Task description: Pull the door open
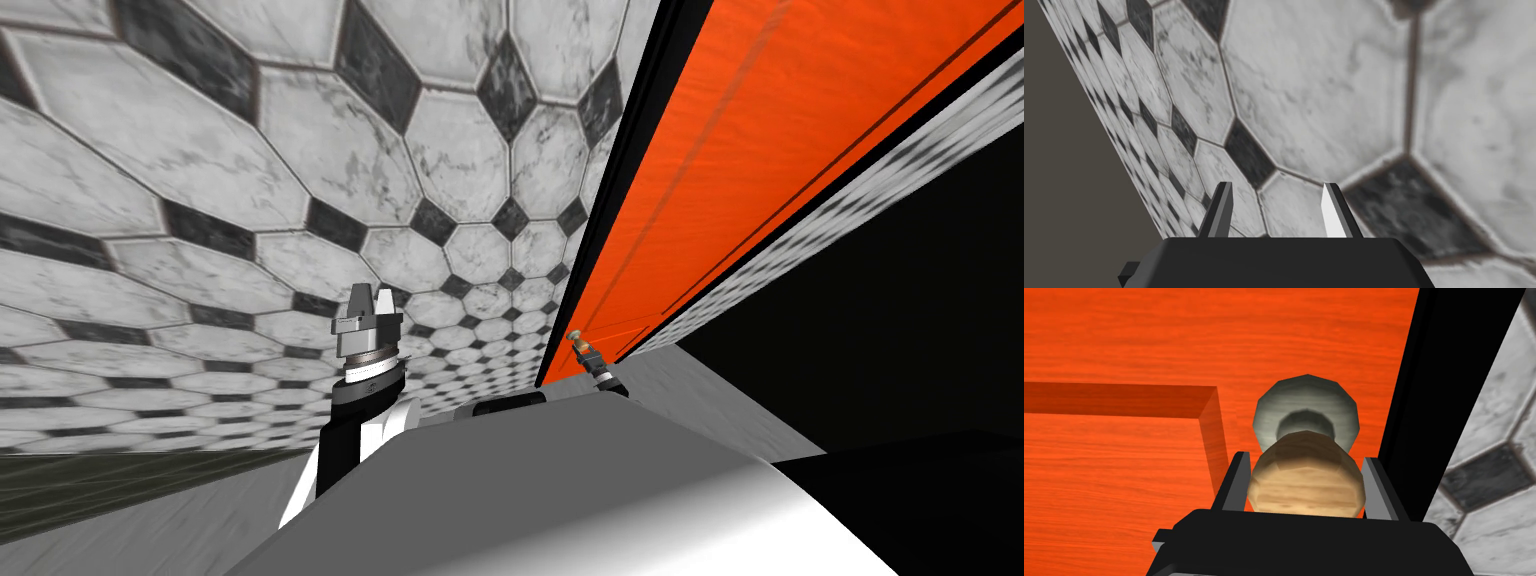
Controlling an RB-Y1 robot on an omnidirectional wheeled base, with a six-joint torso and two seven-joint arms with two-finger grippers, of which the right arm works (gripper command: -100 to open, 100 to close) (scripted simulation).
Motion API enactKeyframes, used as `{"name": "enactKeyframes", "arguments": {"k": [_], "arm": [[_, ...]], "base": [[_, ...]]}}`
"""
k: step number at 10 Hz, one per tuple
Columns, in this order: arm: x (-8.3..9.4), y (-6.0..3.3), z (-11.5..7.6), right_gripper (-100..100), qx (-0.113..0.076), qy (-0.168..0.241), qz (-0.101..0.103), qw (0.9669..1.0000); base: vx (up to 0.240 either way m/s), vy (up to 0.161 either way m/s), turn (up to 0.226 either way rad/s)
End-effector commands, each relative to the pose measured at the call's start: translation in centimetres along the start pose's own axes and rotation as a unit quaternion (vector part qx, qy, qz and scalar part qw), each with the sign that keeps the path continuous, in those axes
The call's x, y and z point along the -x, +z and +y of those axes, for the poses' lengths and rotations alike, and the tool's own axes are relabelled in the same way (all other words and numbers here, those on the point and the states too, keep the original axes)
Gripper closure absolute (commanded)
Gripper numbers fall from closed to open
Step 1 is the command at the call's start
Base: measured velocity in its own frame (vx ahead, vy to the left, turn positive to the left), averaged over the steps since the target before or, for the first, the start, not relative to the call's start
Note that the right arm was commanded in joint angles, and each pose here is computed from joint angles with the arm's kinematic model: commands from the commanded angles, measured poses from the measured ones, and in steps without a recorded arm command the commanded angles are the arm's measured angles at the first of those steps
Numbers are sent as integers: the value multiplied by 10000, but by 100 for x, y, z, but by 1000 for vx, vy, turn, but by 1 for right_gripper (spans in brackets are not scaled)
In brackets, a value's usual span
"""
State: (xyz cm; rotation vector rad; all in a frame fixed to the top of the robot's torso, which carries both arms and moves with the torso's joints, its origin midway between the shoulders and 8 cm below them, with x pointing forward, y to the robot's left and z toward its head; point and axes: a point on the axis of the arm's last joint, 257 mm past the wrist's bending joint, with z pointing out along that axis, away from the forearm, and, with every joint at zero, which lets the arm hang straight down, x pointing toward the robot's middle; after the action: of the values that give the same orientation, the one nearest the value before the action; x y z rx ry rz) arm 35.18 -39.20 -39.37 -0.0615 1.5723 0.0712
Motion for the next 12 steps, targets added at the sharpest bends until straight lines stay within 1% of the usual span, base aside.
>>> {"name": "enactKeyframes", "arguments": {"k": [1,2,3,5,8,10,12], "arm": [[-19,-10,35,100,19,25,11,10000],[-19,-10,35,100,19,25,11,10000],[4,6,-11,100,-42,219,-16,9998],[16,19,-21,100,-75,406,-43,9991],[38,44,-39,100,-136,777,-96,9968],[57,66,-56,100,-187,1117,-147,9935],[76,88,-74,100,-240,1463,-203,9887]], "base": [[-8,0,-6],[0,0,0],[-44,-20,102],[-72,-41,97],[-59,-27,76],[-70,-37,95],[-73,-41,122]]}}
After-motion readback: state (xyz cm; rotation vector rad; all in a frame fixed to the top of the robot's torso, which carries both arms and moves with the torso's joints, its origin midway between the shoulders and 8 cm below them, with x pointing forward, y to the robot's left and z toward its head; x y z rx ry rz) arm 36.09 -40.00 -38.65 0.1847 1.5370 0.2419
